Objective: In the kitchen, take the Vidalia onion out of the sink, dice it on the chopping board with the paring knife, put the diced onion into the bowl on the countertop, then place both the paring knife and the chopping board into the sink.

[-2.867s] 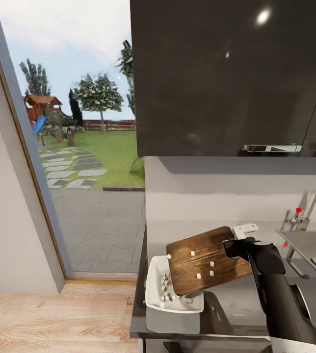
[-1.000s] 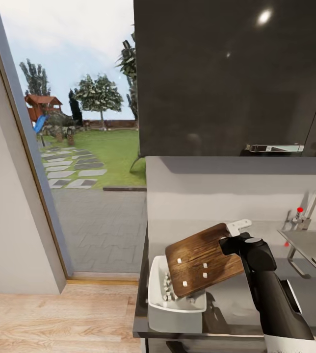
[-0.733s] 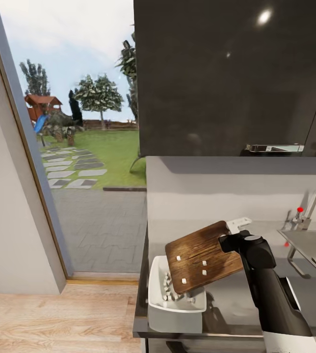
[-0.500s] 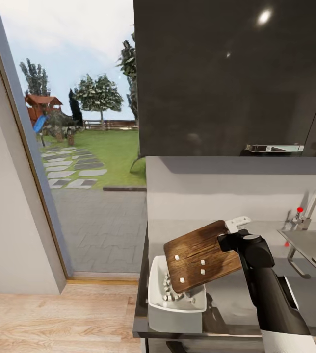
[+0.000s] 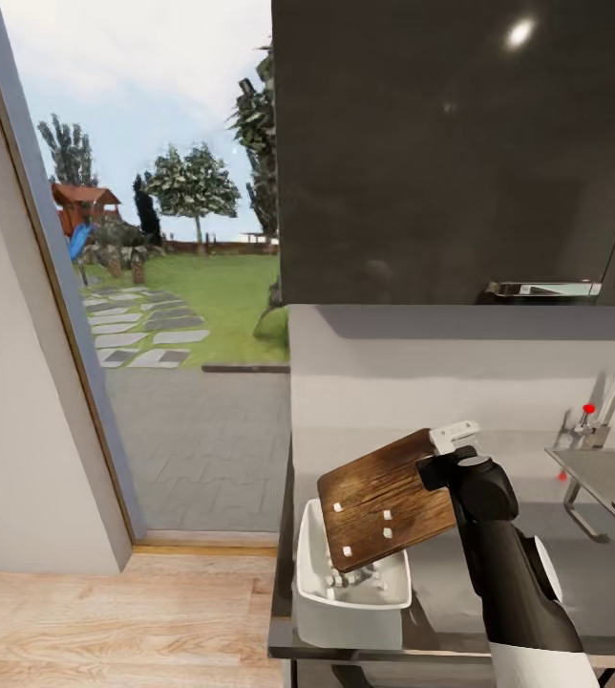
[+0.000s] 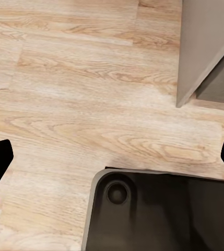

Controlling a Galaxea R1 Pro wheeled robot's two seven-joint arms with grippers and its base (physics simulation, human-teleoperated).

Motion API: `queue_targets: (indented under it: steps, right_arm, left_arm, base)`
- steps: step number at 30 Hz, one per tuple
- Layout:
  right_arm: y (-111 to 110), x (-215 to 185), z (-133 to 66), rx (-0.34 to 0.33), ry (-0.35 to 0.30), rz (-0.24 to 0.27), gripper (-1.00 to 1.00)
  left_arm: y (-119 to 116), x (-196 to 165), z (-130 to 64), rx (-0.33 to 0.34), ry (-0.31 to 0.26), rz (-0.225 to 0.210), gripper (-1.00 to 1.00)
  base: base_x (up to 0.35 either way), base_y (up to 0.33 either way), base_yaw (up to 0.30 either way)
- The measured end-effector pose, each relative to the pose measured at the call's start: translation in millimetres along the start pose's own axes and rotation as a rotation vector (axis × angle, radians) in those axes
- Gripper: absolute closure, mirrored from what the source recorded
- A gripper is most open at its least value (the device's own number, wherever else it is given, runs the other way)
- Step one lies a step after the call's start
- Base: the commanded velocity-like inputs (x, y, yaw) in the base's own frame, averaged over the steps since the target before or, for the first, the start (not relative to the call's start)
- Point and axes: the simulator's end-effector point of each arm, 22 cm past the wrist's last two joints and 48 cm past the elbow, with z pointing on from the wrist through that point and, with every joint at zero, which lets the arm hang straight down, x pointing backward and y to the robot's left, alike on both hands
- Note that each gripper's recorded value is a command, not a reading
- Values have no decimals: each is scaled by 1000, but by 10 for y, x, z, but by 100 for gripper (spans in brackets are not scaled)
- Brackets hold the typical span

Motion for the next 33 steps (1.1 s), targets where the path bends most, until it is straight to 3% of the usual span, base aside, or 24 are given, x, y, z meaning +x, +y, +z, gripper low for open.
queue_targets:
  steps: [33]
  right_arm:
    - [-15, 4, 1, 5, 1, -2, 100]
  left_arm:
    - [0, 0, 0, 0, 0, 0, -100]
  base:
    - [0, 7, 0]
